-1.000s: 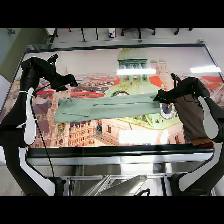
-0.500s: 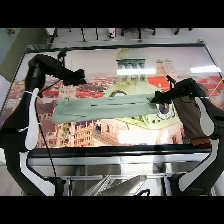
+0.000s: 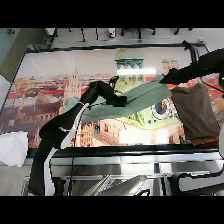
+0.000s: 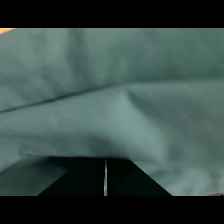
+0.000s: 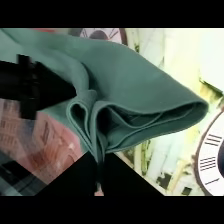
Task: Fold the shirts.
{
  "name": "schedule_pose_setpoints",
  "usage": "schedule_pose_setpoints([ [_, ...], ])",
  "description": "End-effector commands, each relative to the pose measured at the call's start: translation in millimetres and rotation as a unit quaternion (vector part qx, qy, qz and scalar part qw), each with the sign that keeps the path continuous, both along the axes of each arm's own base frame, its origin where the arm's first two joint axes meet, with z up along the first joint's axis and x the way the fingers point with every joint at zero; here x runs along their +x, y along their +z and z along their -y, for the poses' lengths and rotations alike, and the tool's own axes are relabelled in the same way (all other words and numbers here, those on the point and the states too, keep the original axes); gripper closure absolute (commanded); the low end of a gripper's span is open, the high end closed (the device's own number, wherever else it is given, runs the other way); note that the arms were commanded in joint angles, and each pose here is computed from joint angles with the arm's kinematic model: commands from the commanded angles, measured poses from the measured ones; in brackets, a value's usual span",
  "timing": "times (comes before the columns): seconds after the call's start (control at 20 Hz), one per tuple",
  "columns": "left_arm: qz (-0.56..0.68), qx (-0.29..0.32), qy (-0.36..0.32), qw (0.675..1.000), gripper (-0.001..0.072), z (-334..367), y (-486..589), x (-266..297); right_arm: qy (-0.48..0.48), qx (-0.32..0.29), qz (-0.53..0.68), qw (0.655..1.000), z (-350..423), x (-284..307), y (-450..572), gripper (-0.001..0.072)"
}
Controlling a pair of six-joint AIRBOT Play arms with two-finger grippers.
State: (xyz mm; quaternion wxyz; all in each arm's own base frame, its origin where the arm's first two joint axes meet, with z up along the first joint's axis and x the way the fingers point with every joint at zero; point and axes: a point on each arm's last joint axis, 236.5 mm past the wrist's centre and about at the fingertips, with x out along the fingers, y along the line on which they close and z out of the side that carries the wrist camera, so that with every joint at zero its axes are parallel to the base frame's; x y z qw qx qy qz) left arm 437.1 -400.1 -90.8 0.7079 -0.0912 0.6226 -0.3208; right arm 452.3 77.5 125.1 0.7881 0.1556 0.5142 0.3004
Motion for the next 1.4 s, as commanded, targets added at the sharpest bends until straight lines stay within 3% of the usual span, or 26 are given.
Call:
schedule_pose_setpoints([
  [0.0,-0.017,-0.015,-0.006,1.0,0.069,35.6,-26.6,-21.2,0.024,-0.012,0.039,0.999,-5.7,-28.3,50.0,0.0695],
  [0.25,-0.035,-0.069,0.0,0.997,0.069,23.3,46.5,-18.3,0.028,-0.011,0.026,0.999,-7.6,-34.6,49.3,0.0694],
  [0.5,0.073,-0.1,0.023,0.992,0.069,-109.3,246.7,4.1,0.005,0.014,0.018,1.0,-24.7,-27.2,54.1,0.0694],
  [0.65,0.202,-0.122,0.123,0.964,0.069,-211.2,373.7,-4.5,0.049,0.07,0.04,0.996,-122.8,-29.0,66.3,0.0694],
  [0.9,0.373,-0.086,0.235,0.893,0.069,-323.4,478.5,-96.5,0.062,0.13,0.101,0.984,-355.4,-28.7,1.3,0.0692],
  [0.95,0.392,-0.074,0.253,0.881,0.069,-335.9,484.9,-113.8,0.052,0.133,0.113,0.983,-395.1,-31.1,-28.9,0.0674],
  [1.05,0.414,-0.053,0.279,0.865,0.069,-350.9,485.7,-138.9,0.006,0.137,0.159,0.978,-455.9,-32.1,-87.6,0.0328],
  [1.15,0.417,-0.042,0.301,0.856,0.069,-358.3,475.6,-155.4,-0.034,0.148,0.16,0.975,-473.6,-30.6,-117.4,0.0268],
  [1.35,0.429,-0.039,0.314,0.846,0.069,-357.3,452.6,-171.4,0.002,0.109,0.116,0.987,-410.9,-4.6,-94.4,0.027],
])
